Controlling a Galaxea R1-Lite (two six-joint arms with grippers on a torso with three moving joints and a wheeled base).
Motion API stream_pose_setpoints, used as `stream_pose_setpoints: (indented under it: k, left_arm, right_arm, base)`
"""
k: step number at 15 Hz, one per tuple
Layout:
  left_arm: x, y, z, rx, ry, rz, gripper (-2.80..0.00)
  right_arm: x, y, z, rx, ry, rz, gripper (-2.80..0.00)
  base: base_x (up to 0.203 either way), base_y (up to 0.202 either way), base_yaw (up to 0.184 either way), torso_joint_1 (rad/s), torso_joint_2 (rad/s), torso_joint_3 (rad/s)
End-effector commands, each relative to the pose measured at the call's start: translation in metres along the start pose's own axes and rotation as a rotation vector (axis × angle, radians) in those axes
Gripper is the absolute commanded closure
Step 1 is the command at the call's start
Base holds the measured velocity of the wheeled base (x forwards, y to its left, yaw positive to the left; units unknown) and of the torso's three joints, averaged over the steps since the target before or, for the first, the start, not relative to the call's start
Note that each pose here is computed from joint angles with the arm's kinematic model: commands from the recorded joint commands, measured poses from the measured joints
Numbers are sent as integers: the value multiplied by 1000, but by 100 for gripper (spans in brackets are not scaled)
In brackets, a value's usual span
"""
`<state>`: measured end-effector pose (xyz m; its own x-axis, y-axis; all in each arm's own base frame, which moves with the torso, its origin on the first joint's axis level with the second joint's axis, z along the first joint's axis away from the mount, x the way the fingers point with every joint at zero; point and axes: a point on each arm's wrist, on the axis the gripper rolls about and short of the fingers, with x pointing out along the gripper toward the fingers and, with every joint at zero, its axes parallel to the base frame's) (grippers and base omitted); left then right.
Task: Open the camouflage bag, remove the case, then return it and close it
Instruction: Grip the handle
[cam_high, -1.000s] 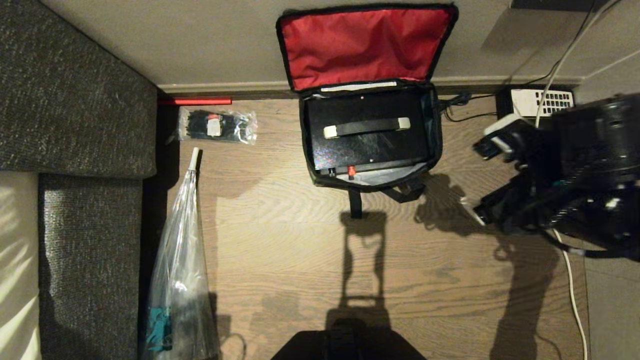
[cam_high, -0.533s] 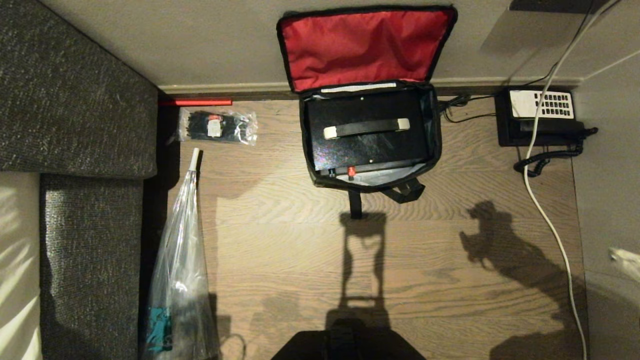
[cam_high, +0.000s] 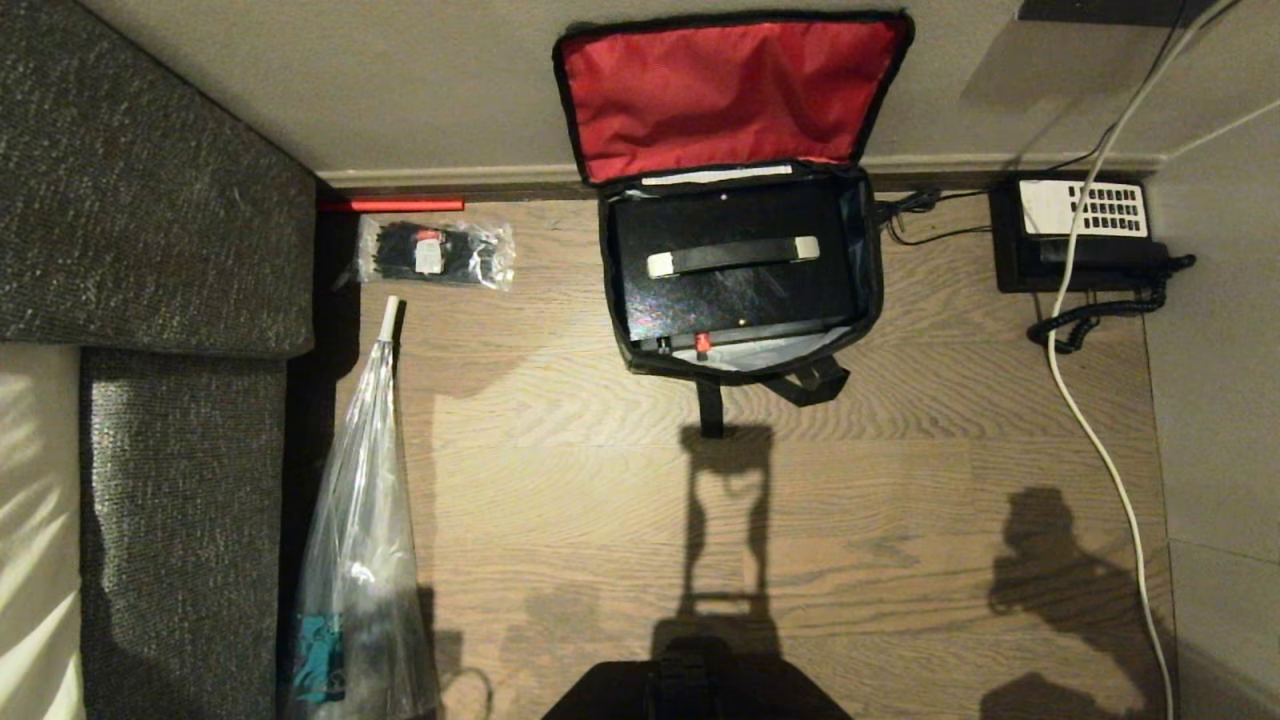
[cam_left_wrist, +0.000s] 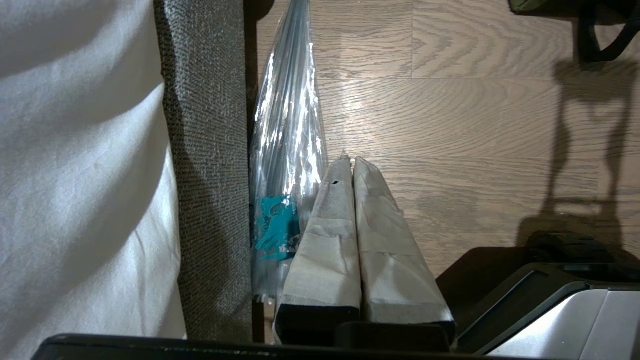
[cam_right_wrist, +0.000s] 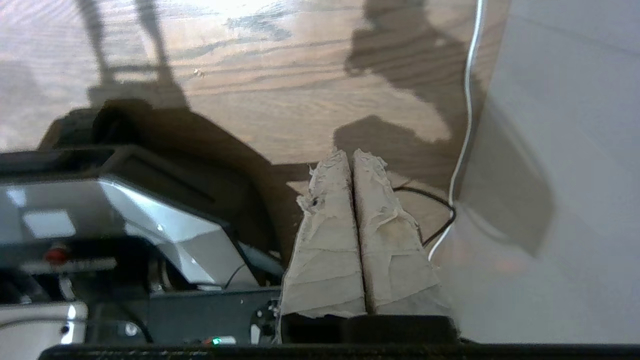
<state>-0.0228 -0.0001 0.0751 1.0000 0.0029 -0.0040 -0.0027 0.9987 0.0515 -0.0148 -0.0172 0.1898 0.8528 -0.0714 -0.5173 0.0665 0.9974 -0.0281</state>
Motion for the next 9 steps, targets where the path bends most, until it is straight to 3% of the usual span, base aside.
stream_pose_setpoints:
  k: [1, 3, 4, 5, 8, 9]
  left_arm:
    - [0, 0, -1, 1, 2, 0, 0]
    - [0, 0, -1, 1, 1, 0, 0]
    - [0, 0, 0, 1, -1, 0, 0]
    - [0, 0, -1, 0, 1, 0, 0]
    - [0, 0, -1, 1, 0, 0, 0]
    - [0, 0, -1, 1, 1, 0, 0]
  right_arm:
    - [-2, -1, -1, 6, -4, -2, 0]
    - [-1, 0, 0, 83, 11, 21, 0]
    - [-5, -1, 0, 135, 38, 78, 0]
    - [-9, -5, -9, 146, 112, 98, 0]
    - [-23, -18, -37, 252, 142, 160, 0]
    - [-21, -17, -43, 348, 202, 148, 0]
  base:
    - [0, 0, 0, 0, 0, 0]
    - [0, 0, 0, 0, 0, 0]
    - [0, 0, 0, 0, 0, 0]
    - [0, 0, 0, 0, 0, 0]
    - [0, 0, 0, 0, 0, 0]
    - [0, 0, 0, 0, 0, 0]
